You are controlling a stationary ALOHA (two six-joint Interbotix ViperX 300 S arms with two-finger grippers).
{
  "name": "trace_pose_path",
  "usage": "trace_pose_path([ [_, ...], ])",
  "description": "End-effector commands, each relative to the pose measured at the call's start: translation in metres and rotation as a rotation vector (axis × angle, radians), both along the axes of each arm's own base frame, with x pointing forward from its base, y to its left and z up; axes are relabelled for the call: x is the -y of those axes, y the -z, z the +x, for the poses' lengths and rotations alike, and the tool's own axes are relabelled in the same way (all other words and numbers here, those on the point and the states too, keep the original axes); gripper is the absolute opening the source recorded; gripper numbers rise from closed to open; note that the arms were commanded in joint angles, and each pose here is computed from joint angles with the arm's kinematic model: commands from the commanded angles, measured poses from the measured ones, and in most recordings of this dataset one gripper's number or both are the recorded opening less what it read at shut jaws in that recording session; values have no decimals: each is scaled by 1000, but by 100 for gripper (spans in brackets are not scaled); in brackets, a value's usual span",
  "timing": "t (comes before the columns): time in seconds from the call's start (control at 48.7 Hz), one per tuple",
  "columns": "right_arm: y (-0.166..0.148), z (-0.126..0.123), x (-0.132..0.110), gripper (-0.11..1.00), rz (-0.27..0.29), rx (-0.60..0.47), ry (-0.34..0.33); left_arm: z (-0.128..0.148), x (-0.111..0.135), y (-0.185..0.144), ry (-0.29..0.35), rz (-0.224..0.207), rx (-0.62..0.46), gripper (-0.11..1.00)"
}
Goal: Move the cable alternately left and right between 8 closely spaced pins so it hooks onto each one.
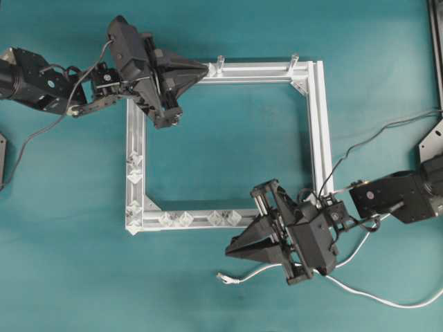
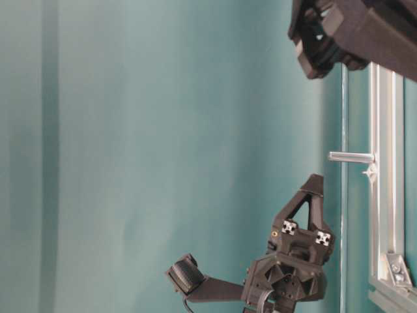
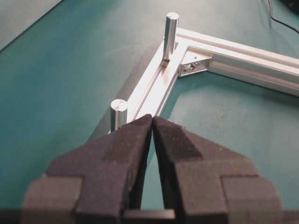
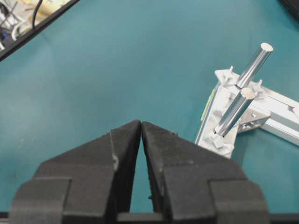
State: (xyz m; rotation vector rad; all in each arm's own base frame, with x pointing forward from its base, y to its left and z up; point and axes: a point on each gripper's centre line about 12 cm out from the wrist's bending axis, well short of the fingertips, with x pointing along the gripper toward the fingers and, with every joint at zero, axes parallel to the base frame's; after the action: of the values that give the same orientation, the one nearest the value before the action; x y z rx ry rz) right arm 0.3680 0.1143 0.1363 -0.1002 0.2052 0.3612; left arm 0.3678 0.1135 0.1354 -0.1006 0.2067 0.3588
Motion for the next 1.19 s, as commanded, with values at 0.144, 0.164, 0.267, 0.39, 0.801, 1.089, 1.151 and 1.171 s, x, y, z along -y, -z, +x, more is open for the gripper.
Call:
trace_pose_path([
  [0.144, -9, 6, -2, 0, -7, -12, 1, -7, 5, -35, 41, 7, -61, 0],
  [0.164, -11, 6, -3, 0, -10, -13, -1, -8, 6, -37, 43, 4, -68, 0],
  [0.267, -20, 9, -3, 0, -19, -24, 3, -12, 13, -52, 64, -3, -88, 0],
  [0.39, -34, 8, -6, 0, -30, -45, -1, -22, 25, -68, 92, -12, -104, 0],
  [0.801, -70, 7, -11, 0, -29, -302, 54, -72, 49, -90, 130, -32, -129, 0],
  [1.089, -68, 10, -23, 0, 18, -541, 131, -107, 60, -87, 149, -60, -206, 0],
  [1.151, -67, 9, -29, 0, 16, -584, 136, -112, 61, -87, 150, -61, -209, 0],
  [1.171, -65, 8, -32, 0, 15, -598, 137, -114, 62, -87, 150, -62, -210, 0],
])
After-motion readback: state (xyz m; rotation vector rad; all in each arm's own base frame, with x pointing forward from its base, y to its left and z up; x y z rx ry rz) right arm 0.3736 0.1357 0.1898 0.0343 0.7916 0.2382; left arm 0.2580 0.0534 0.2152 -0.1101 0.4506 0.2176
